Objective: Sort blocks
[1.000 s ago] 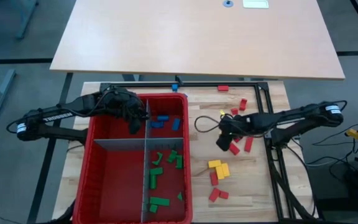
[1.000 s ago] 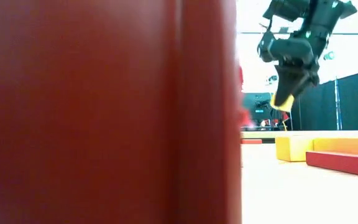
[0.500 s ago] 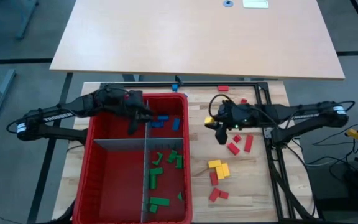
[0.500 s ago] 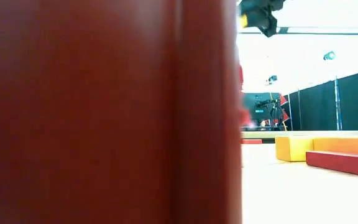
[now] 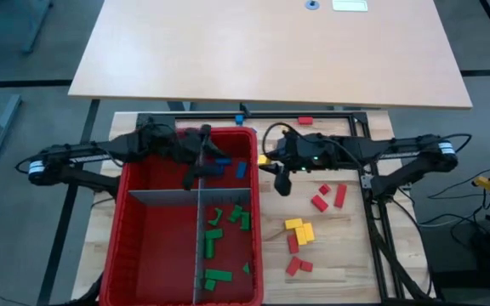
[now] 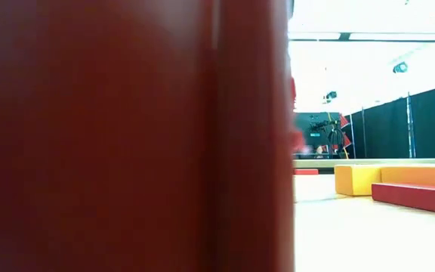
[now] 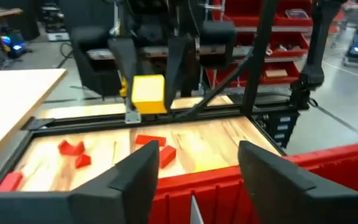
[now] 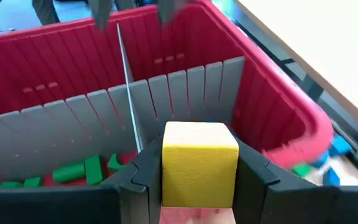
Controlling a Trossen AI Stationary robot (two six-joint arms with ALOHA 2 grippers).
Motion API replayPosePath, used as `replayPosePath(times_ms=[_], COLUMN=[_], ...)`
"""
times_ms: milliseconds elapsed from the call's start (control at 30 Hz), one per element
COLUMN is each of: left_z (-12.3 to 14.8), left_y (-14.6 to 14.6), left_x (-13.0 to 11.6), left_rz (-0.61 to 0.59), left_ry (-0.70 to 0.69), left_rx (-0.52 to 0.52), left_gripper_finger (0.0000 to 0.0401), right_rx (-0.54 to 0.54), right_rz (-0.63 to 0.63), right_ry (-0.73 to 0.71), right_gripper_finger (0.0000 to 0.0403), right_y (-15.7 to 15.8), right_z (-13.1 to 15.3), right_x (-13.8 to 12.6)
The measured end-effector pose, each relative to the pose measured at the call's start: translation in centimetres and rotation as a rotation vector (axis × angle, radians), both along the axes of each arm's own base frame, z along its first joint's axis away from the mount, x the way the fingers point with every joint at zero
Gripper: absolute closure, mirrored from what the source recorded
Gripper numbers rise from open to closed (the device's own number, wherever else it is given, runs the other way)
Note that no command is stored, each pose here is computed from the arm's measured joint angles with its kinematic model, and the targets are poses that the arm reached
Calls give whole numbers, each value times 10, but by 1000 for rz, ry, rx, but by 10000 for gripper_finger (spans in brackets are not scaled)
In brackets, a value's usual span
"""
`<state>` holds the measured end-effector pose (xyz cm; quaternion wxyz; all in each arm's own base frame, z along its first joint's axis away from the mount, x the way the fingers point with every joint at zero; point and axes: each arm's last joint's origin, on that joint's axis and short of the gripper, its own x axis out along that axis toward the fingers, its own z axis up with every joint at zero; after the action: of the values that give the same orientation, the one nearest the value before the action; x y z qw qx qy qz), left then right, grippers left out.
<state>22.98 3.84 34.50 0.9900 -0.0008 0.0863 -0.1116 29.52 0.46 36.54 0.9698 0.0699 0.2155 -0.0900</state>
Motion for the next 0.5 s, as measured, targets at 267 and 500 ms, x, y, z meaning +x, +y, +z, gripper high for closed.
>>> replayPosePath(times_ms=[267,500], left_z=[-20,-27], left_y=[-11,-31], left_x=[27,39], left_rz=[63,199], left_ry=[36,57], left_rx=[286,685], left_gripper_finger=[123,126], right_rx=[-2,-9], right_rz=[54,56], right_ry=[-48,-101], right_gripper_finger=[292,292], right_y=[2,2], right_z=[18,34], right_x=[28,27])
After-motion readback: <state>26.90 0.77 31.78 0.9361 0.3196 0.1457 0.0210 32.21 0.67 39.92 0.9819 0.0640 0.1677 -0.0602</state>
